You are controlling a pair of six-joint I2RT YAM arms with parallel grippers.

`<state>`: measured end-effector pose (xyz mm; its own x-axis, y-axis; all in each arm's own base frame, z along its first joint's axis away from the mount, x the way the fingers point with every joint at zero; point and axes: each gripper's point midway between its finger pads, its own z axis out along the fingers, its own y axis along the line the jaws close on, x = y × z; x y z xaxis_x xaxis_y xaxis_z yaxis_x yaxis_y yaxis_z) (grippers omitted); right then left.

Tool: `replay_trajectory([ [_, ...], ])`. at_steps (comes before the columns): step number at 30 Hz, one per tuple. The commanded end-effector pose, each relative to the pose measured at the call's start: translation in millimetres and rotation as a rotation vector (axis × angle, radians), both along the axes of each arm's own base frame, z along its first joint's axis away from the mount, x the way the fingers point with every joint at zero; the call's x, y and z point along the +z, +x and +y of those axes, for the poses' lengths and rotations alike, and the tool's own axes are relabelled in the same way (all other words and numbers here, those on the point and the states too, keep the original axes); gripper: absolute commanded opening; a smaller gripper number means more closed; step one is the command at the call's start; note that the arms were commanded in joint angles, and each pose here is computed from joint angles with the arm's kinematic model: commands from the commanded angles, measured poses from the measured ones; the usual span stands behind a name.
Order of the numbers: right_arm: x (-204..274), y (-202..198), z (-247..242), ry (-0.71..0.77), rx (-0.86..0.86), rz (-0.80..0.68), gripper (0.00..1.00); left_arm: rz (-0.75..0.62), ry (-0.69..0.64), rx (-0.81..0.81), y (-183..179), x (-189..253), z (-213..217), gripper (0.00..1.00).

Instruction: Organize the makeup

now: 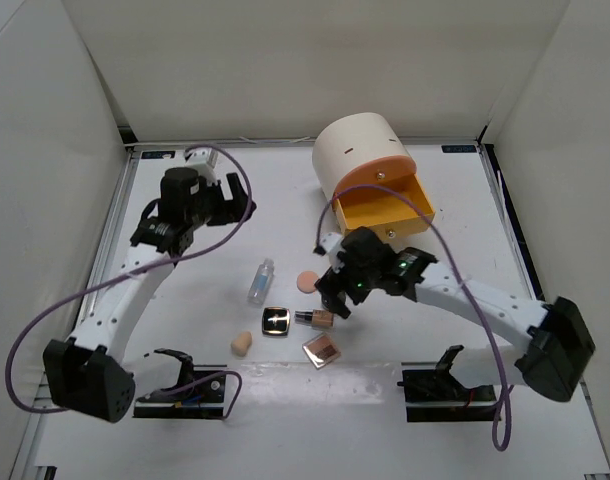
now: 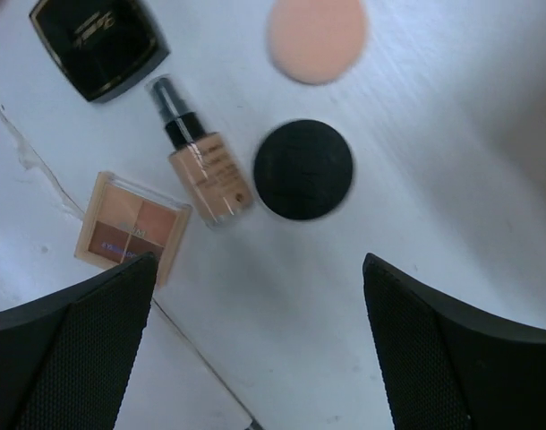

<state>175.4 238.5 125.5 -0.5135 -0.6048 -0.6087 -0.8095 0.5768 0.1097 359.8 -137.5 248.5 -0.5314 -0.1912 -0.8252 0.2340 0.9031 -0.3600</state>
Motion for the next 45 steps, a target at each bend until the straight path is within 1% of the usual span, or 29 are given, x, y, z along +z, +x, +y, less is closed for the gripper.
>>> replay_trajectory([
  [1,-3,-1,50,-0.007,0.183,-0.121,0.95,0.17,0.031,0.145,-44,-40,24,0.98],
  [2,-7,-1,58,-0.014,0.216,-0.133,0.92,0.234,0.036,0.17,-61,-52,29,0.98],
  [3,-11,-4,65,-0.017,0.253,-0.131,0.84,0.279,0.048,0.176,-77,-66,32,0.98],
  [4,-20,-6,77,-0.02,0.302,-0.128,0.82,0.305,0.066,0.226,-95,-73,42,0.98],
  [5,-24,-6,82,-0.017,0.313,-0.128,0.82,0.275,0.048,0.249,-96,-64,45,0.98],
  [6,-28,-7,86,-0.02,0.33,-0.126,0.81,0.309,0.061,0.258,-109,-71,48,0.98],
  [8,-38,-2,92,-0.038,0.339,-0.153,0.82,0.297,0.034,0.291,-124,-64,55,0.98],
  [9,-40,3,94,-0.043,0.333,-0.169,0.82,0.323,0.041,0.304,-134,-68,59,0.98],
  [10,-43,5,99,-0.043,0.336,-0.186,0.82,0.318,0.034,0.319,-138,-67,62,0.98],
  [12,-48,9,101,-0.055,0.339,-0.212,0.82,0.355,0.03,0.336,-148,-73,64,0.98],
  [13,-47,11,108,-0.037,0.344,-0.23,0.81,0.361,0.032,0.346,-150,-75,66,0.98],
  [15,-61,19,104,-0.097,0.318,-0.252,0.77,0.401,0.047,0.374,-155,-83,70,0.98],
  [16,-65,18,106,-0.108,0.32,-0.257,0.75,0.428,0.059,0.377,-158,-88,71,0.98],
  [20,-82,4,102,-0.159,0.348,-0.257,0.74,0.459,0.076,0.386,-166,-93,74,0.98],
  [23,-96,-3,93,-0.209,0.346,-0.235,0.67,0.451,0.074,0.41,-166,-91,77,0.98],
  [24,-99,-4,90,-0.22,0.334,-0.224,0.67,0.458,0.073,0.407,-166,-92,76,0.99],
  [25,-103,-6,88,-0.23,0.33,-0.219,0.64,0.449,0.066,0.409,-164,-90,76,0.98],
  [26,-107,-5,83,-0.244,0.324,-0.214,0.58,0.447,0.064,0.406,-164,-89,75,0.98],
  [27,-110,-8,81,-0.255,0.322,-0.204,0.55,0.449,0.064,0.407,-164,-89,75,0.98],
  [29,-109,-4,80,-0.265,0.308,-0.218,0.41,0.453,0.068,0.409,-164,-89,76,0.98],
  [31,-101,-4,81,-0.258,0.304,-0.229,0.41,0.461,0.071,0.413,-165,-90,76,0.98],
  [34,-90,1,85,-0.228,0.294,-0.256,0.26,0.466,0.078,0.415,-168,-88,77,0.98],
  [35,-87,2,86,-0.22,0.288,-0.268,0.18,0.465,0.076,0.421,-169,-87,79,0.98],
  [37,-70,5,91,-0.177,0.292,-0.298,0.11,0.462,0.072,0.426,-170,-85,79,0.98],
  [39,-40,8,102,-0.103,0.293,-0.343,0.01,0.468,0.076,0.428,-173,-86,81,0.98],
  [41,-12,13,108,-0.037,0.3,-0.385,0.0,0.464,0.08,0.433,-174,-86,82,0.98],
  [42,11,15,108,0.01,0.294,-0.419,0.0,0.469,0.083,0.437,-173,-87,83,0.98],
  [43,22,16,109,0.028,0.295,-0.435,0.0,0.469,0.081,0.433,-173,-87,82,0.98],
  [45,61,25,103,0.073,0.265,-0.497,0.0,0.473,0.079,0.422,-173,-87,80,0.98],
])
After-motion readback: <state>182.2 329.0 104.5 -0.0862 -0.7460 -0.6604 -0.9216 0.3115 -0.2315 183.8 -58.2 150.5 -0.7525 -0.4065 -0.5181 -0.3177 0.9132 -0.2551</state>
